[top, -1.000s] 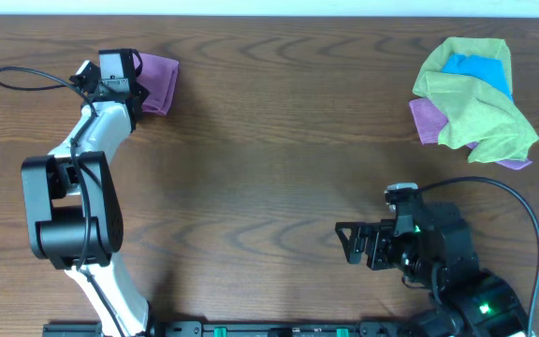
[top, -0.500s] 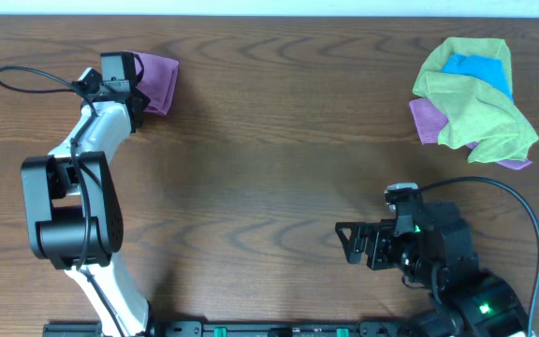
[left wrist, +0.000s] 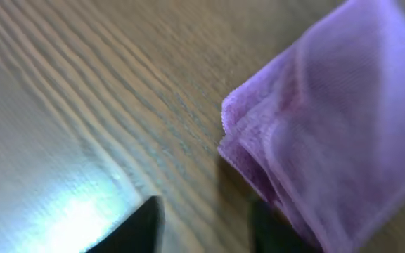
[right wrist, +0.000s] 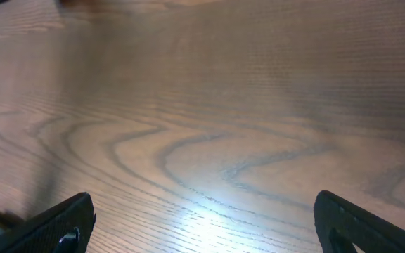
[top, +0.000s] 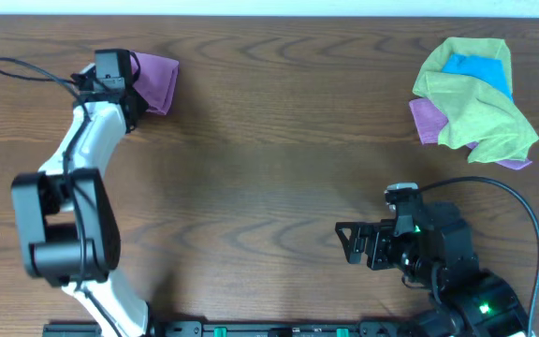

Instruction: Fold the cloth

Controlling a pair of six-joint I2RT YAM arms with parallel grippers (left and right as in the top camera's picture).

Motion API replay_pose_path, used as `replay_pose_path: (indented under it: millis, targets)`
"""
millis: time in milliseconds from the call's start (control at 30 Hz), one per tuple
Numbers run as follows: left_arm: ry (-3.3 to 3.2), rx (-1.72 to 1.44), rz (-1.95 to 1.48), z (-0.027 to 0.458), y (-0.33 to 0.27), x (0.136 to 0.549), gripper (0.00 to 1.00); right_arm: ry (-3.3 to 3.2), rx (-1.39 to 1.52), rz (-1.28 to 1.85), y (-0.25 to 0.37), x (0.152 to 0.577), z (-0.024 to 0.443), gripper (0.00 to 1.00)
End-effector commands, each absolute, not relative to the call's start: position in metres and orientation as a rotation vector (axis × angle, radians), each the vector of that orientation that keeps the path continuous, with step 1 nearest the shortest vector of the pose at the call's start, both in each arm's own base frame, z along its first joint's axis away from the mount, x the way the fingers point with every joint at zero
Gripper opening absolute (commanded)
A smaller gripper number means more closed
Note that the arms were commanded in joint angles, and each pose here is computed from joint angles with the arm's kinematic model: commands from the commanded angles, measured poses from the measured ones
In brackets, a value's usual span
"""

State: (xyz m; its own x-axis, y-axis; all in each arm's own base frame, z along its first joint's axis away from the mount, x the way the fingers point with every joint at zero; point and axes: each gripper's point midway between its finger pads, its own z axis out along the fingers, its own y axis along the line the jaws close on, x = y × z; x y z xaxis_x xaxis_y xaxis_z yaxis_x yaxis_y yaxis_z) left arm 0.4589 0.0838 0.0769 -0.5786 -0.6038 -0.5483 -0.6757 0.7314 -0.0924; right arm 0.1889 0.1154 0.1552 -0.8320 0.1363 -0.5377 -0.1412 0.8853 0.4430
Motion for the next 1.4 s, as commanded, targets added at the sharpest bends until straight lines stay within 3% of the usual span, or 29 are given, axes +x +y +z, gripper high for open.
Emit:
replay_pose_path:
  millis: [0,67,733,1367]
  targets:
    - [2.354,-0.886,0.184,0.113,0.086,0.454,0.76,2.474,0.024,0.648,0.114,0.189,0.155,0.99]
    - [2.368,-0.862,0.194,0.122,0.085,0.447,0.96,2.474,0.024,0.648,0.114,0.189,0.155,0.99]
    - [2.552,-0.657,-0.004,0.205,0.041,0.340,0.95,2.474,0.024,0.648,0.114,0.189,0.155,0.99]
    - [2.417,-0.674,0.049,0.279,0.042,0.215,0.95,2.474,0.024,0.648,0.114,0.189,0.155,0.99]
